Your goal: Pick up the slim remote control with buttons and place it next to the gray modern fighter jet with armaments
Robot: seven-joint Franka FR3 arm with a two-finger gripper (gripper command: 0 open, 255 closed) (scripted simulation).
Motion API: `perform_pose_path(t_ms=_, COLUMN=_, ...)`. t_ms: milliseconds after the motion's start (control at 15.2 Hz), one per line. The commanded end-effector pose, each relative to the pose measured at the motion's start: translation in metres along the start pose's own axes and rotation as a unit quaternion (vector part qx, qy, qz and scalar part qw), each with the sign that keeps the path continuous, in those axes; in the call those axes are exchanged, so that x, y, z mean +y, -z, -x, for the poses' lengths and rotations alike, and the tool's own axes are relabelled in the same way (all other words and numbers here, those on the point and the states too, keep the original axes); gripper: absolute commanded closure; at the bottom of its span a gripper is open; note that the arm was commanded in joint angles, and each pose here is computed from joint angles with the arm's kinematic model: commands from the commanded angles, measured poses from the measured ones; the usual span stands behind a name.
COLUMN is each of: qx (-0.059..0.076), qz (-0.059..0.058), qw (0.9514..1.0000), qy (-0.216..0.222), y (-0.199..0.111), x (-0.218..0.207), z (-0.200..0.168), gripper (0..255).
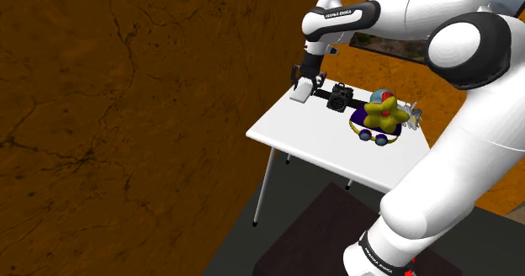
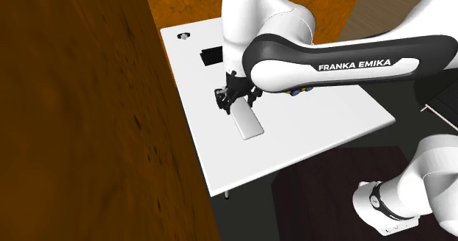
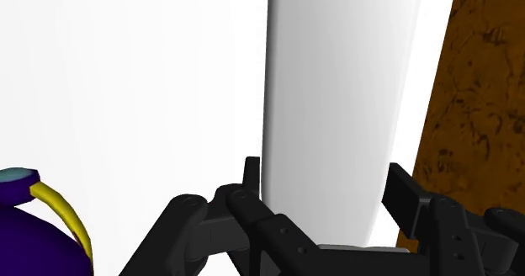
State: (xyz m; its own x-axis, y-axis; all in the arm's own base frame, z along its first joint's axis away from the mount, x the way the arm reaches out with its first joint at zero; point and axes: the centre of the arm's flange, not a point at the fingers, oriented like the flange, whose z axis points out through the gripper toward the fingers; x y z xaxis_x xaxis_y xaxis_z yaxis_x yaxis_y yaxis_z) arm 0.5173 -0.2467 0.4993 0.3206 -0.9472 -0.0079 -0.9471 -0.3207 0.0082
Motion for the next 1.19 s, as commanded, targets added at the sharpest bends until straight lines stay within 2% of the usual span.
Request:
perform_pose_path(t_ms=0, qx=0.000, qz=0.000, qw=1.0000, qy=0.000, y=0.001, x=0.022, z=-0.008, gripper=255)
perform_pose_path(t_ms=1122, qx=0.000, qz=0.000, qw=1.0000, qy=0.000, y=0.000, x=0.233, z=-0.085, gripper=255)
